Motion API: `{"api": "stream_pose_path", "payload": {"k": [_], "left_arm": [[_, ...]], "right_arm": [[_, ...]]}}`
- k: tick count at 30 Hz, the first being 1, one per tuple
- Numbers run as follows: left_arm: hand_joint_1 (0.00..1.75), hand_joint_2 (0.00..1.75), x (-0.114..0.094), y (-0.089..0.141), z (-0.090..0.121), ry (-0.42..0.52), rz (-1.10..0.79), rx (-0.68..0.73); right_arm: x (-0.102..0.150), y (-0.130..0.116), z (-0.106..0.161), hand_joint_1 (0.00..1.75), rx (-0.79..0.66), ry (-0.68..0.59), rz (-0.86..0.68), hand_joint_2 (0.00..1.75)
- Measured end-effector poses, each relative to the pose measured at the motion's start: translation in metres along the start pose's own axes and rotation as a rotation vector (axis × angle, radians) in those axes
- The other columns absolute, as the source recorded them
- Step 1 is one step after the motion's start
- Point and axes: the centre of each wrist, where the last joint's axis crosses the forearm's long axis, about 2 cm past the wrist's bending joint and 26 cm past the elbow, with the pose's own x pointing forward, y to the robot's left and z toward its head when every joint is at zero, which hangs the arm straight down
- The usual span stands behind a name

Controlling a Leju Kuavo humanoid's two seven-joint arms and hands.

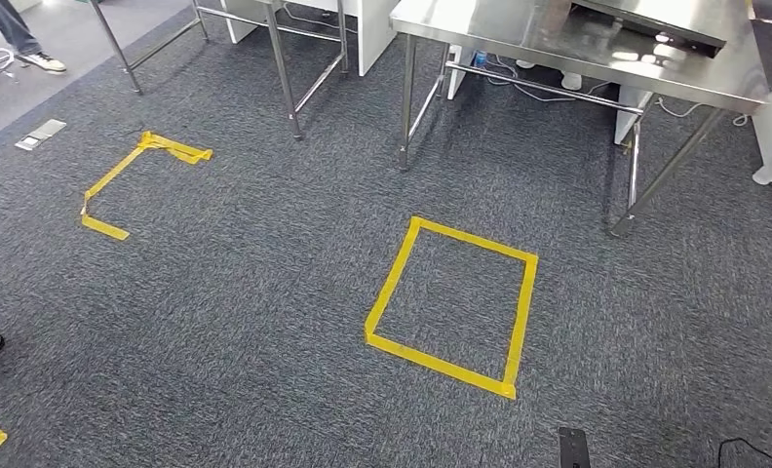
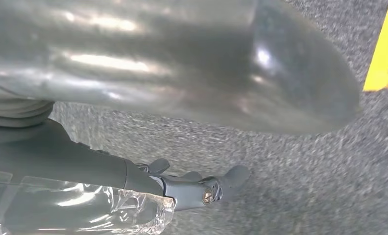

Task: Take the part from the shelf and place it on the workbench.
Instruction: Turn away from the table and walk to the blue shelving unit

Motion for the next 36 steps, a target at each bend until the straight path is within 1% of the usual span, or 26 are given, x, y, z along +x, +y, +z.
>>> {"api": "stream_pose_path", "payload": {"k": [8, 14, 20, 23, 27, 31, 36], "left_arm": [[0.00, 0.00, -0.002, 0.000, 0.000, 0.003, -0.002, 0.005], [0.00, 0.00, -0.001, 0.001, 0.000, 0.003, -0.008, 0.023], [0.00, 0.00, 0.004, 0.001, -0.001, 0.014, -0.006, 0.036], [0.00, 0.00, 0.004, 0.001, -0.001, 0.012, -0.014, 0.035], [0.00, 0.00, 0.007, 0.000, -0.001, 0.007, -0.016, 0.034], [0.00, 1.75, 0.006, 0.000, -0.001, 0.031, -0.006, 0.048], [0.00, 1.75, 0.005, -0.001, 0.001, 0.065, 0.005, 0.070]], "right_arm": [[0.003, 0.002, 0.000, 0.00, 0.005, 0.012, 0.020, 0.00], [0.000, 0.001, 0.000, 0.00, 0.000, 0.034, 0.034, 0.00], [0.001, 0.008, 0.003, 0.00, 0.029, 0.081, 0.135, 0.00], [0.001, 0.013, 0.005, 0.00, 0.034, 0.116, 0.162, 0.00], [-0.006, 0.014, 0.007, 0.00, 0.028, 0.156, 0.191, 0.00], [-0.006, 0.014, 0.007, 0.00, 0.026, 0.159, 0.235, 0.00], [-0.003, 0.017, 0.007, 0.00, 0.055, 0.137, 0.305, 0.00]]}}
